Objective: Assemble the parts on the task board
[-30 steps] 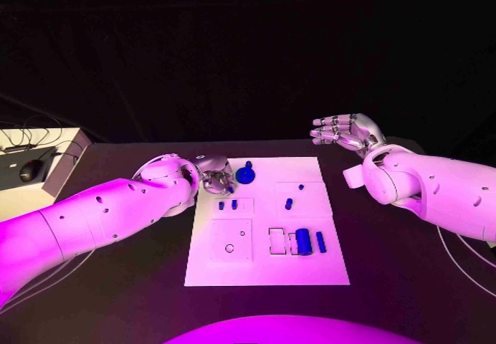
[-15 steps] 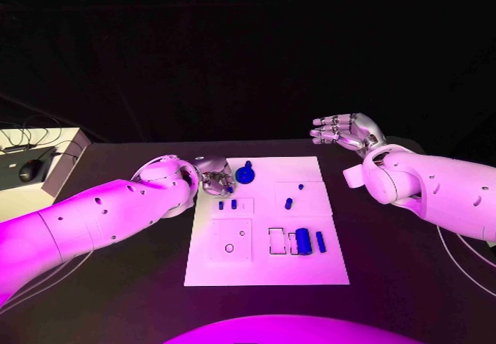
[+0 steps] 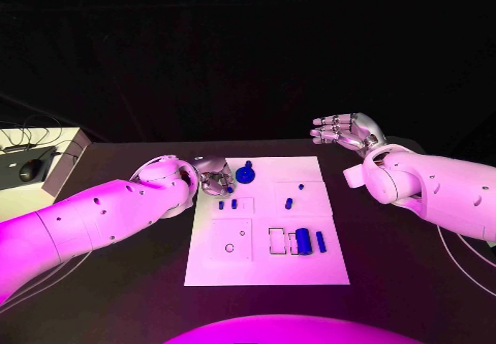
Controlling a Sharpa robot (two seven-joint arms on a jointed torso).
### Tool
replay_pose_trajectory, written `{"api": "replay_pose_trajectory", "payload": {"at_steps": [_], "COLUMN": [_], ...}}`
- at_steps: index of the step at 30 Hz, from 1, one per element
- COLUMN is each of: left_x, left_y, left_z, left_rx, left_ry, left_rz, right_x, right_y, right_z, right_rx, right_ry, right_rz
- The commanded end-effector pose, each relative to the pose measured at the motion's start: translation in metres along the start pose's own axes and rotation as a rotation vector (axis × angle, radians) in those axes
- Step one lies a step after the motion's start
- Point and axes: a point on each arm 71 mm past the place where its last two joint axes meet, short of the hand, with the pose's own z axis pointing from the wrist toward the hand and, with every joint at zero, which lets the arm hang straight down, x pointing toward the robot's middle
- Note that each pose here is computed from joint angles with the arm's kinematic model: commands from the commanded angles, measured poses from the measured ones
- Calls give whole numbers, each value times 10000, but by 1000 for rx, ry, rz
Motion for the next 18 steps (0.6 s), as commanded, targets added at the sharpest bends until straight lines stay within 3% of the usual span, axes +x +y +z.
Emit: {"api": "replay_pose_trajectory", "payload": {"at_steps": [1,18], "left_x": [16,9], "left_y": [-1,11], "left_z": [-4,-4], "left_rx": [5,3], "left_ry": [5,-3], "left_rz": [7,2], "right_x": [5,2], "right_y": [10,8], "right_z": [2,3], "right_rx": [-9,-8], "right_ry": [8,8], "right_rz": [-1,-1]}}
